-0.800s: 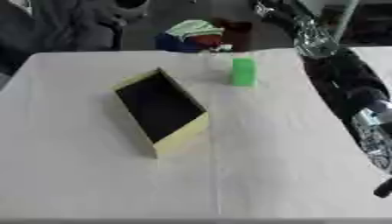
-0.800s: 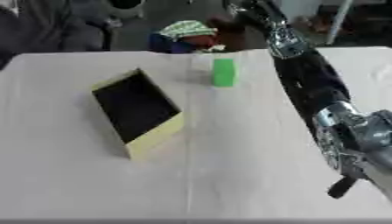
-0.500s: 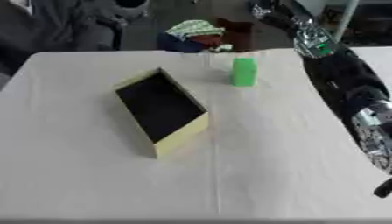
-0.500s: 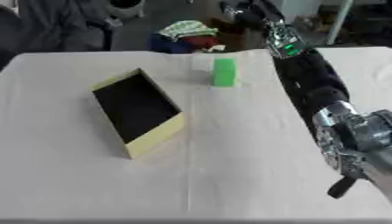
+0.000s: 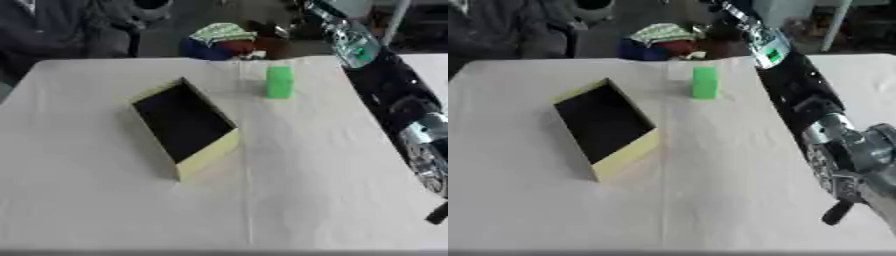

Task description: Pick up objects on the table and place them in the box.

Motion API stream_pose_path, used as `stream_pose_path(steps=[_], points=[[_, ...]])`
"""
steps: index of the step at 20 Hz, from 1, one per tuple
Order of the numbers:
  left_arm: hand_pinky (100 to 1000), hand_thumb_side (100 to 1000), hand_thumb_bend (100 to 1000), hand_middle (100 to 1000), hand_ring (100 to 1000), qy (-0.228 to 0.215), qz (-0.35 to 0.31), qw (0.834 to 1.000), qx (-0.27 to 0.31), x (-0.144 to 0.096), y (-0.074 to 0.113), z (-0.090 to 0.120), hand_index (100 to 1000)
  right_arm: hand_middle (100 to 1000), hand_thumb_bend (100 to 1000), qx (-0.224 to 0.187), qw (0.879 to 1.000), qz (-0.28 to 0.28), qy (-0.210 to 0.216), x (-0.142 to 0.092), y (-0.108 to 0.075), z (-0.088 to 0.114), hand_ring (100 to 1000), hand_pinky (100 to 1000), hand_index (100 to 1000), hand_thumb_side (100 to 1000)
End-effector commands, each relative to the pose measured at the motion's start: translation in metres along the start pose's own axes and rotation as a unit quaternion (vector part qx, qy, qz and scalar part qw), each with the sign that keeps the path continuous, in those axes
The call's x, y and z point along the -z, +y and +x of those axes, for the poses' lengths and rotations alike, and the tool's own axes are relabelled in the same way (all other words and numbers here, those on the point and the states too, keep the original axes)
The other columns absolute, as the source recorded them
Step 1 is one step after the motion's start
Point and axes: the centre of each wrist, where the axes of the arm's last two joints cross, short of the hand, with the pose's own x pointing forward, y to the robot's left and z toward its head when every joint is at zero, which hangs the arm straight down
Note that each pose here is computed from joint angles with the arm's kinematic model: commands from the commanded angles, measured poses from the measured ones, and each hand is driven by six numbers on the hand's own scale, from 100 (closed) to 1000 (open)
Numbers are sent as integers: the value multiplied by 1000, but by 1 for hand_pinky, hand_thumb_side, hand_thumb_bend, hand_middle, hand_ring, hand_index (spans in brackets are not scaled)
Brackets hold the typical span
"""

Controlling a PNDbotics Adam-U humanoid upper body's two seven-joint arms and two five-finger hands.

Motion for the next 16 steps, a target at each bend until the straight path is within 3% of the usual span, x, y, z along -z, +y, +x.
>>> stream_pose_path(steps=[1,10,16], points=[[644,604,539,731,660,-19,-4,1000,6,6,2,8,808,983,394,-88,996,17,8,0,-24,9,1000,936,979,463],[643,606,538,730,659,-21,-6,1000,4,7,2,9,808,984,439,-188,978,68,66,-3,-17,-2,1000,981,992,455],[644,606,538,730,659,-21,-6,1000,4,8,1,10,808,983,432,-204,970,85,101,-9,-11,-14,1000,985,982,460]])
